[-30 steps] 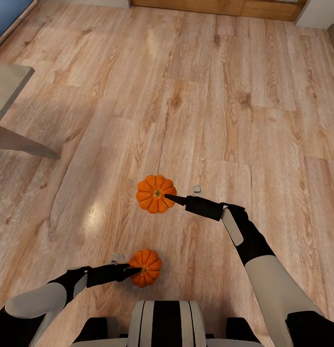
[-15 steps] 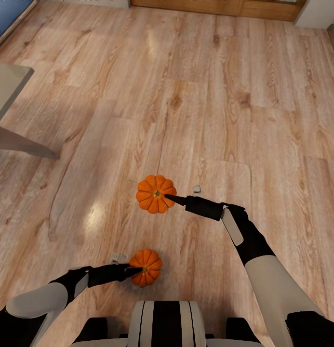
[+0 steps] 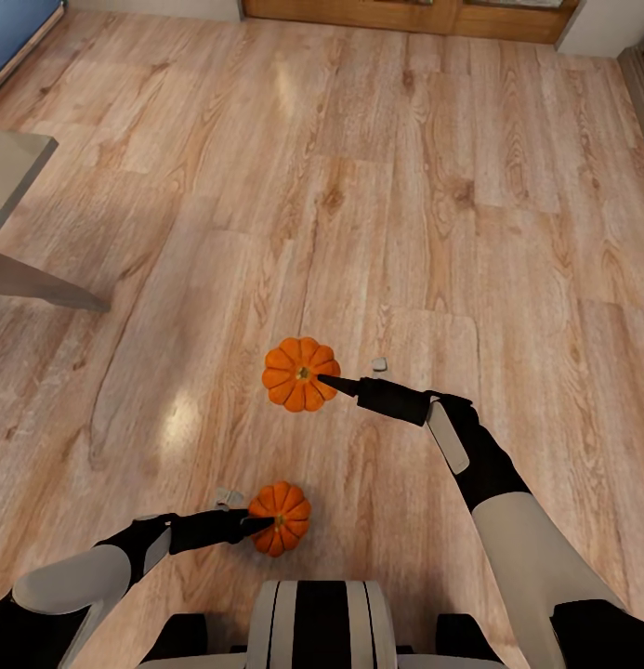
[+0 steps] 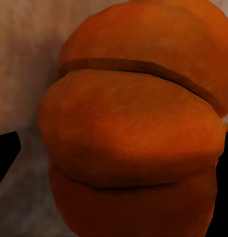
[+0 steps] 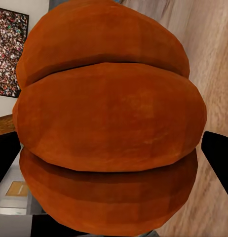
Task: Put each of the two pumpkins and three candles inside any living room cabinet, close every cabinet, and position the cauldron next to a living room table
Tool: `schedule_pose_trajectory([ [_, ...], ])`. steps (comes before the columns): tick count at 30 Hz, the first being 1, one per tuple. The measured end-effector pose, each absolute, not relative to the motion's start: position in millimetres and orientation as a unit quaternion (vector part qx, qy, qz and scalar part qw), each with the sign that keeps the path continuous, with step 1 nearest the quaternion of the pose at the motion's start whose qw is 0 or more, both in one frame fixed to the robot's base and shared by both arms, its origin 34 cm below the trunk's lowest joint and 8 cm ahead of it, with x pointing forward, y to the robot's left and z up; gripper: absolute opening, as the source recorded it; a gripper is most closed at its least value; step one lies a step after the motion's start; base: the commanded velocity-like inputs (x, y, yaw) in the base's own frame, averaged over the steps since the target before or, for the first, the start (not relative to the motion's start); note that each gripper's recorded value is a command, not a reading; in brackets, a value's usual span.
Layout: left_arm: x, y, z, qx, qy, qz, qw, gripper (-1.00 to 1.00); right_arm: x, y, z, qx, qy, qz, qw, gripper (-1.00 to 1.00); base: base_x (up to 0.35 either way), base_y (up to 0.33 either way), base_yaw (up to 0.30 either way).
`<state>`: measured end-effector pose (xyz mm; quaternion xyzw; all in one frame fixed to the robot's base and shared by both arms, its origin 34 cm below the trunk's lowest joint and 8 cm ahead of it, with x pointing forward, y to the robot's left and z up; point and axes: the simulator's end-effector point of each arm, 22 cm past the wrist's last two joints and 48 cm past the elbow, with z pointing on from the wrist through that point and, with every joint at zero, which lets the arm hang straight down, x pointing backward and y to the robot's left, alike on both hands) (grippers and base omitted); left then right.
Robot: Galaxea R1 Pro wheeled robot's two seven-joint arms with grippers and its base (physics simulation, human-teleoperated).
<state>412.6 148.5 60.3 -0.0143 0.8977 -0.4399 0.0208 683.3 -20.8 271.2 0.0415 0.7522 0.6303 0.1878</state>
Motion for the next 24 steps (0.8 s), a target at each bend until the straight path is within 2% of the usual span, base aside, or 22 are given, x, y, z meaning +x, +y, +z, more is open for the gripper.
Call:
schedule_pose_trajectory([
  [10, 410, 142, 62, -0.028, 0.895, -0.444, 0.026, 1.0, 684, -19, 269, 0.036, 0.758, 0.624, 0.186, -1.0, 0.0, 0.0, -0.015],
  [24, 409, 138, 69, -0.007, 0.892, -0.451, 0.022, 1.0, 688, -19, 280, 0.031, 0.755, 0.626, 0.193, -1.0, 0.0, 0.0, -0.196],
])
